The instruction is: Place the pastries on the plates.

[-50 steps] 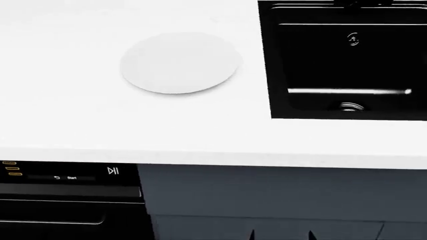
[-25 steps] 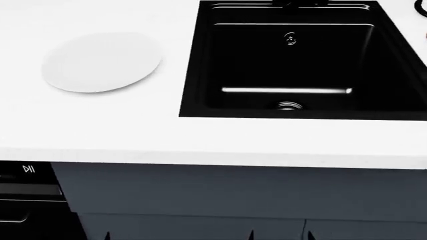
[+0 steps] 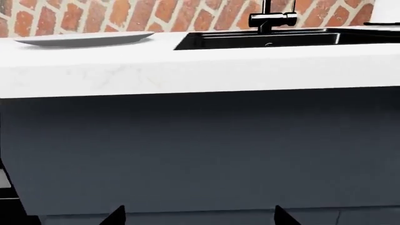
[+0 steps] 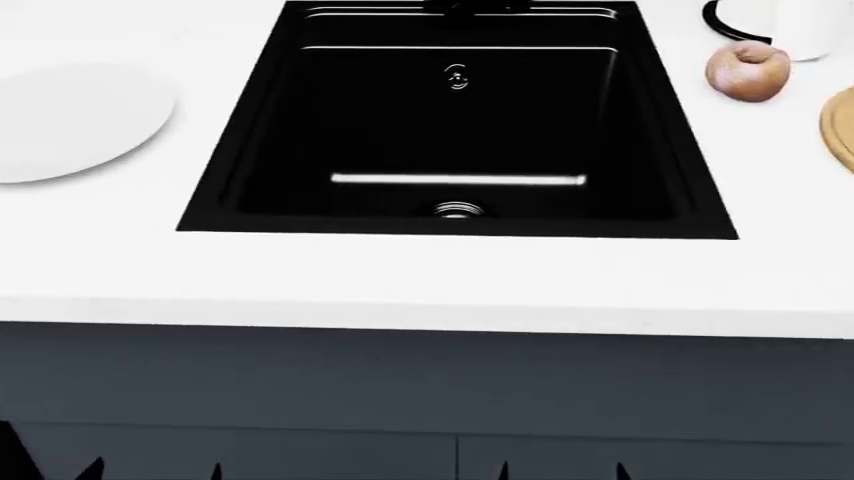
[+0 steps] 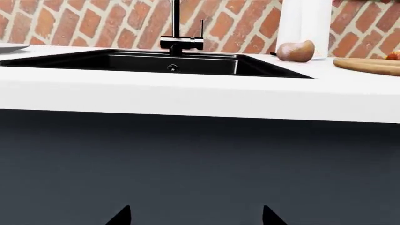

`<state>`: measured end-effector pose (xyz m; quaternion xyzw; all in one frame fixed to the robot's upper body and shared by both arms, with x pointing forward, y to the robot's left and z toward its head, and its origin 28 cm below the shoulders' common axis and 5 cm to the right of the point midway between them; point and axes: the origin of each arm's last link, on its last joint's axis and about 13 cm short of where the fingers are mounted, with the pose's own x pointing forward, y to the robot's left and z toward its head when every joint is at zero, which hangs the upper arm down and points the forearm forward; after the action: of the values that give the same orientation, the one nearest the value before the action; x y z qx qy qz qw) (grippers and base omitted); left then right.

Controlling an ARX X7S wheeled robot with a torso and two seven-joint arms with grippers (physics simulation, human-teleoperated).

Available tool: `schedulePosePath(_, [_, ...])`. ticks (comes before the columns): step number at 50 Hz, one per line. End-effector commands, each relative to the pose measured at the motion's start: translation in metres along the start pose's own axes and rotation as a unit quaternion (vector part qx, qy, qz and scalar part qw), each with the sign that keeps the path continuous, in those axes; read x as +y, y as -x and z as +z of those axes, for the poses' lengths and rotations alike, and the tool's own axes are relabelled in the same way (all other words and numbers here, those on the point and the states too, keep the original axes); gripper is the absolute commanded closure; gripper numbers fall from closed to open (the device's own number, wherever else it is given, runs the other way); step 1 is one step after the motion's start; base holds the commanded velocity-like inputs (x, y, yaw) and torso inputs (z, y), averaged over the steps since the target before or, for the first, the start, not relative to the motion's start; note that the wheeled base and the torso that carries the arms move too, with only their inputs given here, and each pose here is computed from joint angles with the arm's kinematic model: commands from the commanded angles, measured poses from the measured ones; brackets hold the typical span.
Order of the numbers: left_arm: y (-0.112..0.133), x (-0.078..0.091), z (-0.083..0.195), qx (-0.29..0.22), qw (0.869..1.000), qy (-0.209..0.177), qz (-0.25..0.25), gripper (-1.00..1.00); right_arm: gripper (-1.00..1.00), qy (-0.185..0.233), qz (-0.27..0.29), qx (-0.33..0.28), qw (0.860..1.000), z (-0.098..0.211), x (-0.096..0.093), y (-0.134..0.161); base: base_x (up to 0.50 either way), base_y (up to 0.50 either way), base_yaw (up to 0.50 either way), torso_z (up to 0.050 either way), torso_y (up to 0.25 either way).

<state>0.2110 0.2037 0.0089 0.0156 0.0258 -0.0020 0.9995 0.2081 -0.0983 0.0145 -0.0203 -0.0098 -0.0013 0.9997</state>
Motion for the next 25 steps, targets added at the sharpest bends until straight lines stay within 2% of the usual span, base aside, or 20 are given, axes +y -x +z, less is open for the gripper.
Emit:
schedulePosePath(1, [0.0003,0.0000,0.0002,0.000,1.000,0.000,-0.002,-1.00,-1.00,0.000,0.000,0.000,1.000,-0.0002,-0.0004,0.0003,0.00,-0.50,0.00,0.000,0.000])
schedulePosePath(25, [0.0002,-0.0001,0.0004,0.000,1.000,0.001,-0.002,-1.00,-1.00,0.003,0.000,-0.001,1.000,-0.0002,-0.0006,0.0002,0.00,-0.50,0.00,0.000,0.000])
